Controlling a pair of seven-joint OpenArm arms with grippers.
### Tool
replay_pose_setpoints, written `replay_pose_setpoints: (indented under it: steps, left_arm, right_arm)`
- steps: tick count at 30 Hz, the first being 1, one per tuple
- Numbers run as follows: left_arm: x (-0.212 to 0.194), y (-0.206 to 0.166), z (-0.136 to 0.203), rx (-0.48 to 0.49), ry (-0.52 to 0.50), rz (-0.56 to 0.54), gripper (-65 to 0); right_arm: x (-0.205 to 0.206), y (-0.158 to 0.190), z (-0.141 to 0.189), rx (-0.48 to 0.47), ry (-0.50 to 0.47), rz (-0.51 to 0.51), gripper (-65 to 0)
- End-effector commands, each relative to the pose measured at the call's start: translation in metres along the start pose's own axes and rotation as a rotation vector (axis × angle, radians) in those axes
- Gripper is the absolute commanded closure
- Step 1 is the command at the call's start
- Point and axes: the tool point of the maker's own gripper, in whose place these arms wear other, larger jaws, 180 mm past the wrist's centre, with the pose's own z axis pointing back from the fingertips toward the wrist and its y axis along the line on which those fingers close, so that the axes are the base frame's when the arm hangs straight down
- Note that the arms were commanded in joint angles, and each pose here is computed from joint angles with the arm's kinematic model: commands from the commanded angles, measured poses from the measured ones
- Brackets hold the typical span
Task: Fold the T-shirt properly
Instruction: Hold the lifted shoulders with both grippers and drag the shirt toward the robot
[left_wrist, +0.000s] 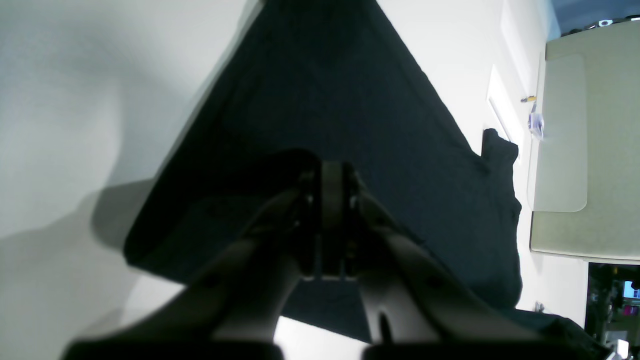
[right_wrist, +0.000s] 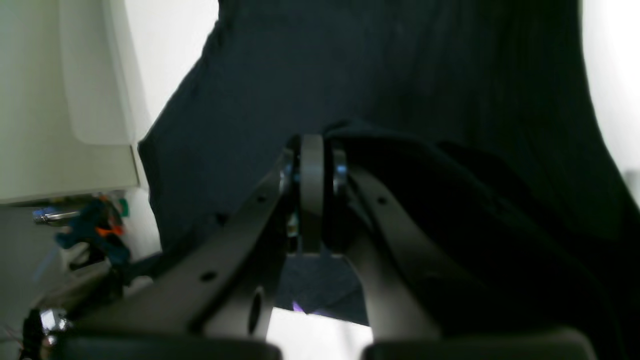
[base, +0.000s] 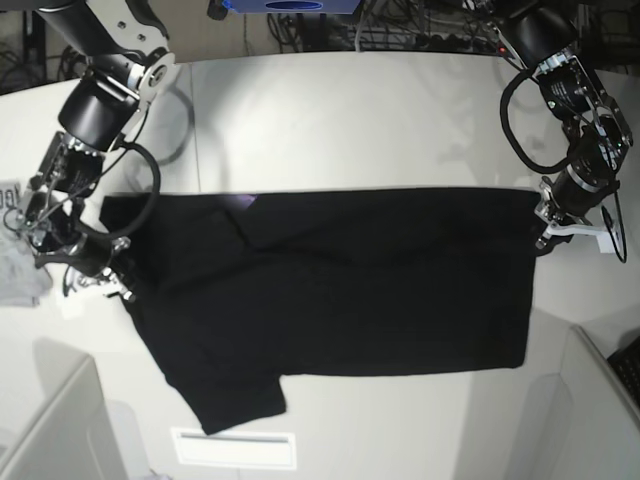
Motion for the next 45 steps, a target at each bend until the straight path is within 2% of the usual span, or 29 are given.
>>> replay_pose_setpoints:
  steps: [1,3,6,11,17,23,25,26,27,28,30,31,33,36,38,41,45]
  left_arm:
    - [0.02,-0.011,0.002,-0.019,-0.051,-0.028,0.0]
    - [0.023,-0.008,0.0,0.012,-0.058,-0.052,0.0]
    - [0.021,-0.015,-0.007,0.025,-0.045,-0.097,0.0]
    - [0.019,-0.026,-0.014,0.006,-0.031,-0.122,0.0]
    - [0.014,-0.015,-0.026,0.02,-0.002,-0.07,0.0]
    - [0.019,-0.018,-0.026,0.014,-0.012,-0.072,0.0]
    - [0.019,-0.017,-0.026,0.015,-0.013,-0.071,0.0]
    - [0.02,-0.017,-0.025,0.016,-0.014,-0.072,-3.5]
    - [0.02,-0.018,-0.025,0.013,-0.014,-0.07,-14.8]
    - [0.02,-0.018,-0.025,0.011,-0.015,-0.068,-24.0]
    - [0.023,-0.016,-0.023,0.012,-0.027,-0.062,-42.5]
    - [0.028,-0.012,-0.019,0.016,-0.047,-0.052,-49.2]
    - [0.042,-0.008,-0.005,0.024,-0.104,-0.042,-57.4]
    - [0.045,0.001,0.017,0.049,-0.159,-0.036,-59.4]
    - [0.037,0.012,0.028,0.077,-0.158,-0.042,-59.4]
    - [0.011,0.031,0.032,0.11,-0.106,-0.036,-59.4]
    - [-0.021,0.05,0.021,0.114,-0.027,-0.001,-59.4]
  right_arm:
    - [0.026,0.009,0.006,0.022,-0.06,0.022,0.0]
    - [0.021,0.014,-0.005,0.022,-0.028,0.042,0.0]
    - [0.021,0.014,-0.013,0.004,-0.031,0.087,0.0]
    - [0.023,0.005,-0.017,-0.007,-0.054,0.063,0.0]
    - [0.022,0.005,-0.017,-0.009,-0.049,0.067,0.0]
    - [0.02,0.004,-0.015,-0.007,-0.051,0.064,0.0]
    - [0.026,0.007,-0.008,-0.006,-0.083,0.086,-15.5]
    - [0.03,0.007,-0.001,-0.005,-0.112,0.086,-23.4]
    - [0.036,0.006,0.009,-0.005,-0.15,0.087,-30.5]
    - [0.038,0.005,0.016,-0.006,-0.177,0.083,-34.1]
    - [0.041,0.004,0.032,-0.006,-0.232,0.075,-33.9]
    - [0.042,0.002,0.041,-0.012,-0.26,0.076,-33.3]
    - [0.038,-0.003,0.058,-0.034,-0.3,0.086,-33.2]
    - [0.018,-0.017,0.08,-0.082,-0.304,0.096,-33.2]
    - [-0.002,-0.023,0.094,-0.108,-0.306,0.088,-33.3]
    - [-0.037,-0.034,0.112,-0.15,-0.322,0.032,-33.6]
    - [-0.074,-0.05,0.122,-0.195,-0.303,-0.049,-33.6]
